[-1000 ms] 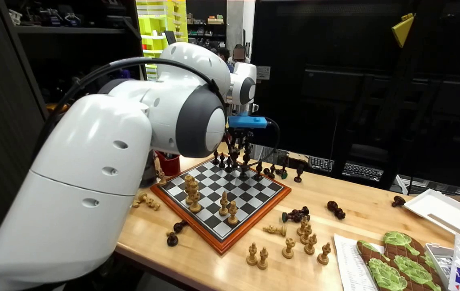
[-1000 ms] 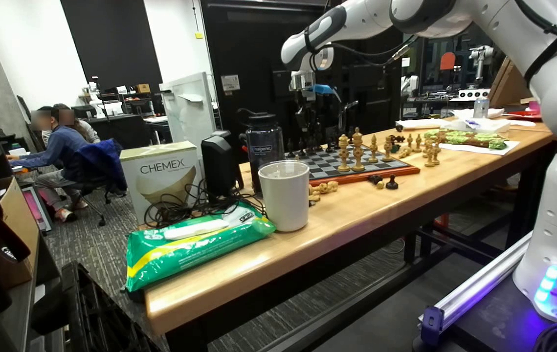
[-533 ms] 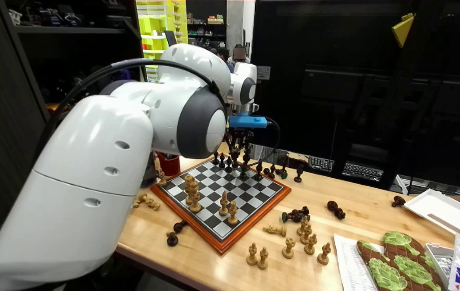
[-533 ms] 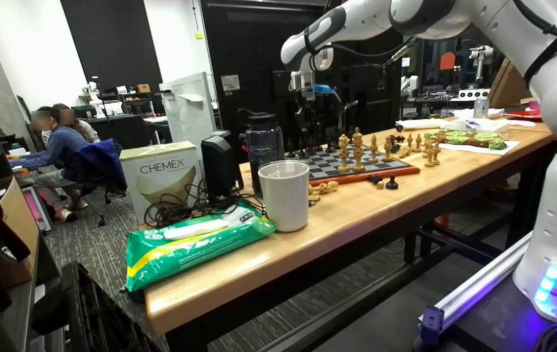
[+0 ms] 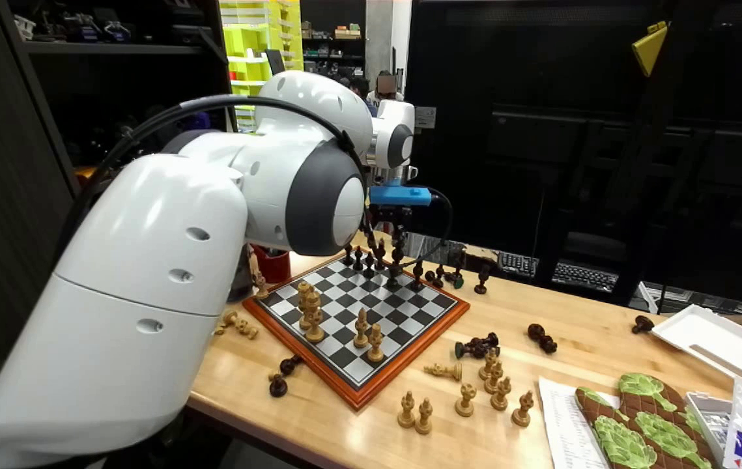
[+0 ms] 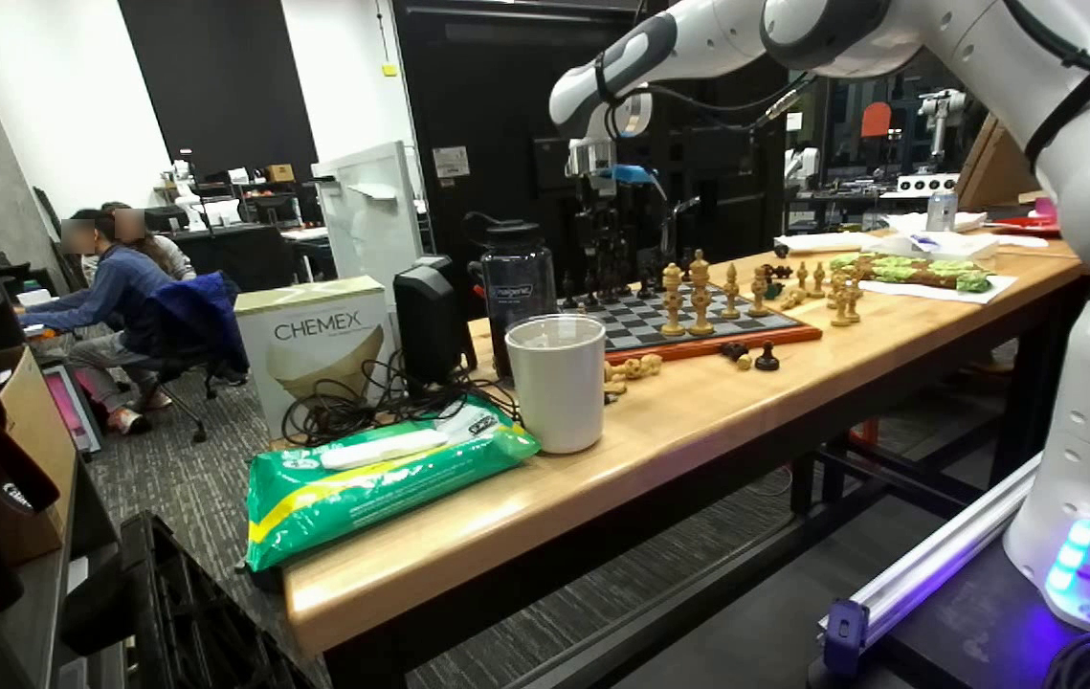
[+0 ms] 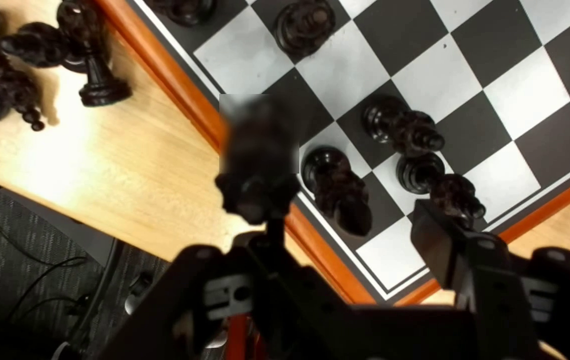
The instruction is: Move the bishop to 8c
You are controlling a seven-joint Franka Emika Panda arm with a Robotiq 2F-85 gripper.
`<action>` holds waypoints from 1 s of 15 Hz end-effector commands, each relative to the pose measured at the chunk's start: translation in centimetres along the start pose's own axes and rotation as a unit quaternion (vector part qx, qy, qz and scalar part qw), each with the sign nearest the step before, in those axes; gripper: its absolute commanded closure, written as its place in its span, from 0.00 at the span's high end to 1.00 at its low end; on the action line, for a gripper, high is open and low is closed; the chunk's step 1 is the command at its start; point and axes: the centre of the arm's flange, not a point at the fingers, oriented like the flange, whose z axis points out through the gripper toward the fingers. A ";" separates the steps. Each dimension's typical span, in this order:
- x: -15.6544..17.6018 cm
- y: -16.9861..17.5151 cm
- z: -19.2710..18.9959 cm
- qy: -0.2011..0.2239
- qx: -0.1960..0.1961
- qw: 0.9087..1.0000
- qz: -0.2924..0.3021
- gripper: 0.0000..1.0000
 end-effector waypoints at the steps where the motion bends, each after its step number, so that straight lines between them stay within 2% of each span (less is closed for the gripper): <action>1: 0.3 0.0 -1.0 -0.002 -0.007 1.000 -0.008 0.98; 10: 0.7 -0.9 -4.8 0.014 -0.036 0.999 -0.012 1.00; 15: -0.9 -3.1 -8.2 0.022 -0.046 0.998 0.025 1.00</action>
